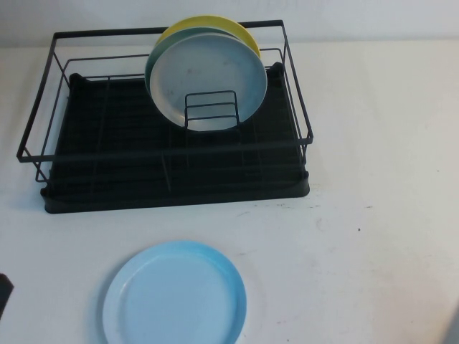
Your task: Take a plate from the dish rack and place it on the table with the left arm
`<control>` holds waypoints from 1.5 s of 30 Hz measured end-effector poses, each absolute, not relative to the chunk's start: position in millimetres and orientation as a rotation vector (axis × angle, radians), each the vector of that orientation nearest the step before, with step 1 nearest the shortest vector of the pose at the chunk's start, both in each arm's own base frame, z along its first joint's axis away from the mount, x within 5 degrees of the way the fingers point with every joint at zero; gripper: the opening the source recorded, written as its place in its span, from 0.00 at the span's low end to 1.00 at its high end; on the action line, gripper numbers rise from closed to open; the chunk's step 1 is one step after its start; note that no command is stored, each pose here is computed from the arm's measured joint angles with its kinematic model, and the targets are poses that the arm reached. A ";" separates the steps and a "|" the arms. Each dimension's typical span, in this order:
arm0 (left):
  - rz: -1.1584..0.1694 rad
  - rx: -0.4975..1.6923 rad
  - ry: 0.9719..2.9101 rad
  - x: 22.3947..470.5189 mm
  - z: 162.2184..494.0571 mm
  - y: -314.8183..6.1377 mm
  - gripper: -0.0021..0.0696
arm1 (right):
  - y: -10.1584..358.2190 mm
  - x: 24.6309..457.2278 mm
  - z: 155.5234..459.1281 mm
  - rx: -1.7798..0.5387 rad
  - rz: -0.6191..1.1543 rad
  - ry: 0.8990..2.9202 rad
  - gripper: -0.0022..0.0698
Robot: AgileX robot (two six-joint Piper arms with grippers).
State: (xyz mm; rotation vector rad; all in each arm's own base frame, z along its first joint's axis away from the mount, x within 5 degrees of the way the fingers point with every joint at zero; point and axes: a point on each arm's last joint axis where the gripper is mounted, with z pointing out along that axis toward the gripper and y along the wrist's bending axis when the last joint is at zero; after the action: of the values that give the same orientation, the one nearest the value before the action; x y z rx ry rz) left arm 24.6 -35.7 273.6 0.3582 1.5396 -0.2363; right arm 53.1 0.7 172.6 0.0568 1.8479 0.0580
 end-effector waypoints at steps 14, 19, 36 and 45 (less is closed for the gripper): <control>-0.227 -0.111 1.700 43.1 233.1 -6.3 0.03 | 0.7 53.1 172.6 0.057 0.058 1.848 0.00; -0.236 -0.061 1.619 52.3 211.7 -6.9 0.03 | 0.7 53.1 172.6 0.057 0.058 1.848 0.00; -0.166 0.302 1.807 51.0 175.6 -15.3 0.03 | 0.7 53.1 172.6 0.057 0.058 1.848 0.00; -0.138 0.278 1.812 51.5 175.4 -13.5 0.02 | 0.7 53.1 172.6 0.057 0.058 1.848 0.00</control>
State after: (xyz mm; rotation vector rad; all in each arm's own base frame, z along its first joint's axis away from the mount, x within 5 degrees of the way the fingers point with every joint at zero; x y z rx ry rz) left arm 51.5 -13.5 175.4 0.2778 1.8124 -0.1384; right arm 53.1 0.7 172.6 0.0568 1.8479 0.0580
